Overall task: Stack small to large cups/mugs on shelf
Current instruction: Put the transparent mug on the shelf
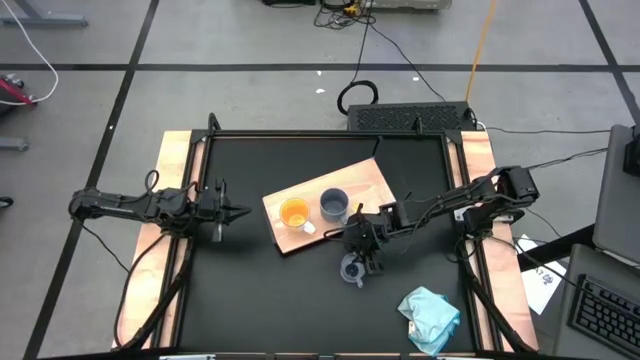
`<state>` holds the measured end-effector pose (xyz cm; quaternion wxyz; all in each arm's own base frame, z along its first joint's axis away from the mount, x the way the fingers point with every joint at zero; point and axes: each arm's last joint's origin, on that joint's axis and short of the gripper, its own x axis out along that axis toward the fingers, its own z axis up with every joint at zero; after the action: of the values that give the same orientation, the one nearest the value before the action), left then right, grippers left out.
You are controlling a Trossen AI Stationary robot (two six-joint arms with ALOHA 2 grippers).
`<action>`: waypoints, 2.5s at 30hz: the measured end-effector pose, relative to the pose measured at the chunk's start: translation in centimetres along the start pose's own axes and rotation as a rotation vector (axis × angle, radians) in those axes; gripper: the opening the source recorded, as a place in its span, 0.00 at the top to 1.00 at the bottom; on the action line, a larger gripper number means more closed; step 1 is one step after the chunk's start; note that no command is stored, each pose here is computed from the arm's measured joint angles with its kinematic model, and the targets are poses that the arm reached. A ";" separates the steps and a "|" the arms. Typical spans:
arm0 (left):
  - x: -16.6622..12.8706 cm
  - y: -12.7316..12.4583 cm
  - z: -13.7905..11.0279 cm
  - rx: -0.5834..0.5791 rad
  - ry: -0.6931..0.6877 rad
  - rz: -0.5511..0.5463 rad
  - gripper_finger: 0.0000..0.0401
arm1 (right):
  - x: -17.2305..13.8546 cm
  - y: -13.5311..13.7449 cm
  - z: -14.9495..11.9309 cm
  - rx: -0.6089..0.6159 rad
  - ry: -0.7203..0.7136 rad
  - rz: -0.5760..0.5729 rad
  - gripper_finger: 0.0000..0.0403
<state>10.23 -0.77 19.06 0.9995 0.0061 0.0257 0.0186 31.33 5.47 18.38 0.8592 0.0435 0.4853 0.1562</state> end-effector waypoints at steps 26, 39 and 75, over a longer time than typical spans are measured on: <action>0.0 0.0 -0.1 -0.015 0.013 0.000 1.00 | -1.6 0.1 1.7 -0.001 0.043 -0.124 1.00; 0.0 0.0 -0.7 -0.049 0.067 -0.002 0.98 | -6.4 1.0 2.3 -0.013 -0.028 -0.240 1.00; 0.0 0.0 -0.6 -0.049 0.063 0.000 0.95 | -12.8 -4.6 -0.4 -0.156 0.101 -0.360 1.00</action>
<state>10.18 -0.77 18.45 0.9980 -0.0190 0.0566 0.0194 25.85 -2.90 27.63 0.8486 -0.1186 0.5141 0.0392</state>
